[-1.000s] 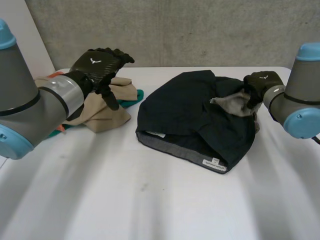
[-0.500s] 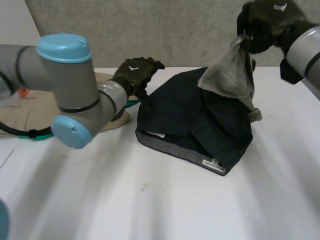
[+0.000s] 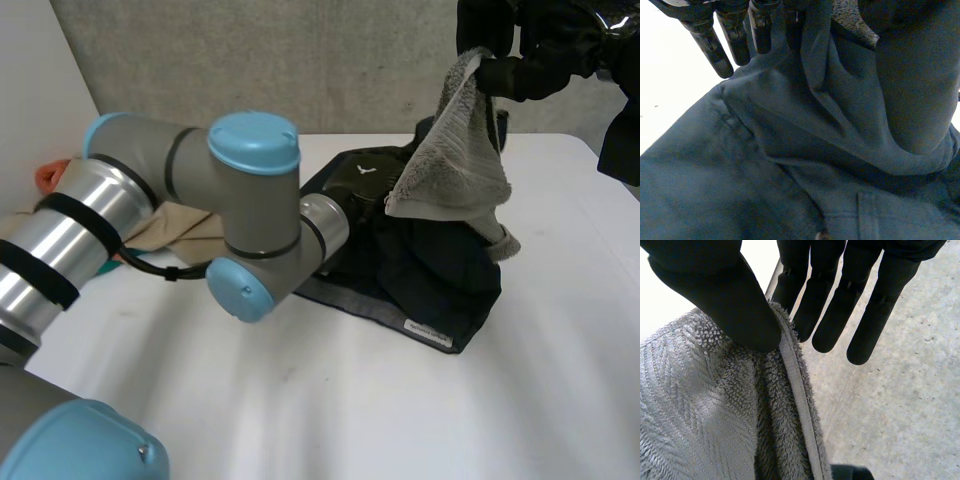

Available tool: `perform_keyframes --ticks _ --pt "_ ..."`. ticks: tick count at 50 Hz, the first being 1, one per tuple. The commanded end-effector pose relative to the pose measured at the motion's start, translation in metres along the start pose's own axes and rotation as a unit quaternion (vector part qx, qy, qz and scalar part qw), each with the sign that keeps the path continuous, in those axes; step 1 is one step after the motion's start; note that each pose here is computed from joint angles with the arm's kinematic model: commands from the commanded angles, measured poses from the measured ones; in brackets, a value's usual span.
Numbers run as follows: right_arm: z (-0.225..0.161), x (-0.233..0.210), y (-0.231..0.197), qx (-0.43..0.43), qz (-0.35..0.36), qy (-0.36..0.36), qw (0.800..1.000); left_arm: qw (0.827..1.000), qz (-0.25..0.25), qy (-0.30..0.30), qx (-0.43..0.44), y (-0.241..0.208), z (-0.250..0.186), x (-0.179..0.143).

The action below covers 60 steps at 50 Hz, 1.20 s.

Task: Fold the laundry.

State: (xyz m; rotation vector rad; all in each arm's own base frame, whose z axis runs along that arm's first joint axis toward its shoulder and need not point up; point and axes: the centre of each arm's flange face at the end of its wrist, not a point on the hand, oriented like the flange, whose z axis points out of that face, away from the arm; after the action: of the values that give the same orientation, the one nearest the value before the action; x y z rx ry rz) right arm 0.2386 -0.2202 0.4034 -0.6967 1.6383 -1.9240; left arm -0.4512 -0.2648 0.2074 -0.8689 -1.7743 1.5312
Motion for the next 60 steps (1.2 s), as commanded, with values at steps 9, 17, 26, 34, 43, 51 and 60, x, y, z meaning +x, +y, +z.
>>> perform_keyframes --ticks 9,17,26,34,43,51,60 --pt "-0.001 0.016 0.013 -0.011 0.020 0.010 1.000 0.999 0.014 -0.046 0.025 0.011 0.013 -0.001" --pt "0.010 0.037 0.026 -0.017 0.022 0.034 0.999 0.989 0.023 -0.134 0.066 -0.055 -0.017 -0.060" --pt "0.027 0.053 0.058 -0.051 0.036 0.041 0.997 0.948 0.106 -0.244 0.176 -0.176 -0.116 -0.155" --pt "0.042 0.051 0.096 -0.089 0.043 0.036 0.994 0.904 0.119 -0.328 0.246 -0.215 -0.173 -0.251" --pt "0.053 0.038 0.143 -0.149 0.021 0.046 0.987 0.887 0.078 -0.395 0.228 -0.166 -0.171 -0.343" --pt "0.053 0.025 0.164 -0.178 0.014 0.039 0.983 0.902 0.054 -0.406 0.137 -0.083 -0.141 -0.379" --pt "0.050 0.011 0.152 -0.167 -0.002 0.022 0.986 0.930 0.107 -0.346 0.063 -0.092 -0.133 -0.315"
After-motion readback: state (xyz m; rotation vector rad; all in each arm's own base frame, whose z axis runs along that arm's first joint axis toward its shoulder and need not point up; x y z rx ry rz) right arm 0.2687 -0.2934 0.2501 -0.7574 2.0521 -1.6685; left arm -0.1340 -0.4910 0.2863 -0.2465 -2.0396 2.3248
